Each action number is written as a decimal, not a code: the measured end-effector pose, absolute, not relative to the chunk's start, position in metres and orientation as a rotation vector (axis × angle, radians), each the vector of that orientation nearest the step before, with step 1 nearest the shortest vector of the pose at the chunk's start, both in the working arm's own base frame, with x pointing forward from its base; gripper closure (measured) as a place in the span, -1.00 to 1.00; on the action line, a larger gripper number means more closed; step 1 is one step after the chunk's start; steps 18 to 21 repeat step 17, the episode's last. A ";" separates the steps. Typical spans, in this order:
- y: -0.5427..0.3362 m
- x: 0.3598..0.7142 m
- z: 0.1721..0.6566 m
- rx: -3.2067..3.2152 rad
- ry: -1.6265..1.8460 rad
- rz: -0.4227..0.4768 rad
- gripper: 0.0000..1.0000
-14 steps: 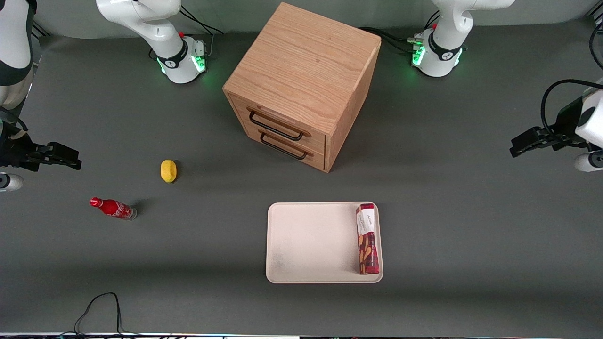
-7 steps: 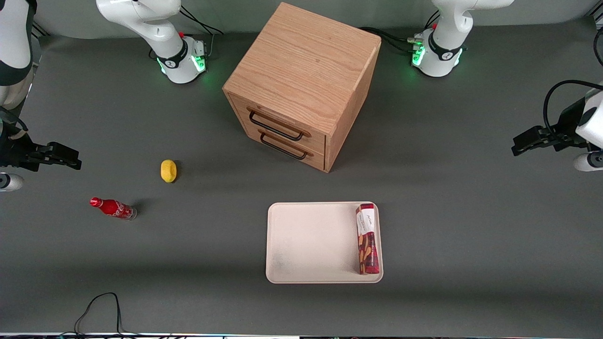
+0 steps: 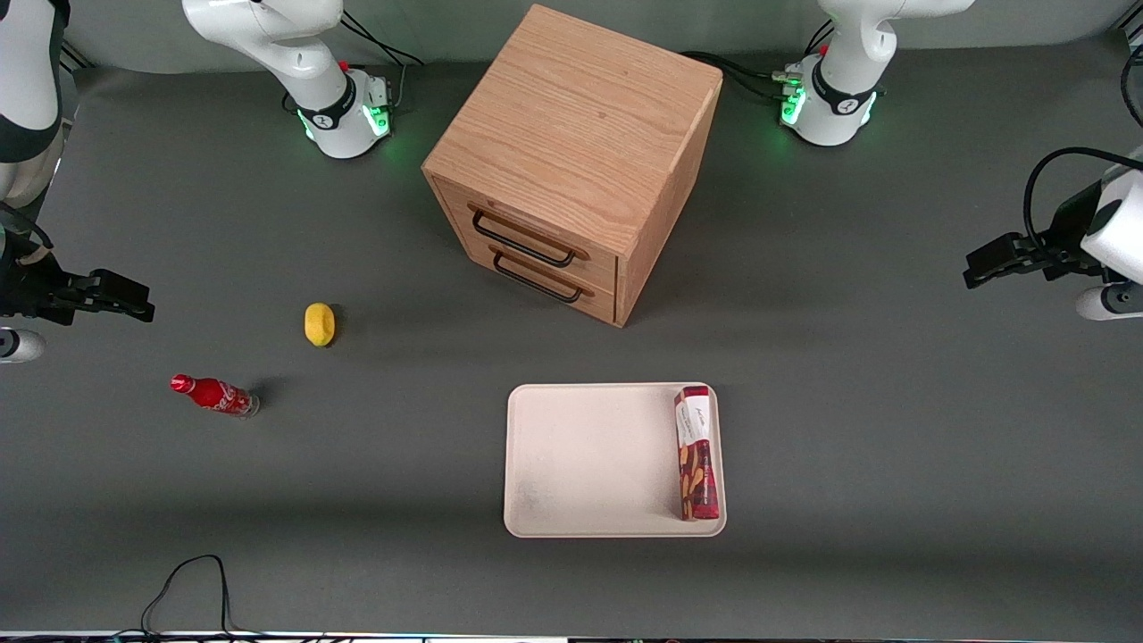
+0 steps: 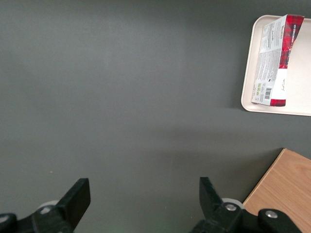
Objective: Place red cookie box on tray
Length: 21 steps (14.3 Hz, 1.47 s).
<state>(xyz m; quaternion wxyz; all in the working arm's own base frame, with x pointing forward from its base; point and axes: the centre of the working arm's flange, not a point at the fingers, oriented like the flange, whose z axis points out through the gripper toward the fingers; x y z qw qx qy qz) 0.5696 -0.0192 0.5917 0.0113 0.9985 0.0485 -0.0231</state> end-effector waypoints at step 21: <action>-0.015 0.566 0.590 3.129 0.020 -0.112 -1.00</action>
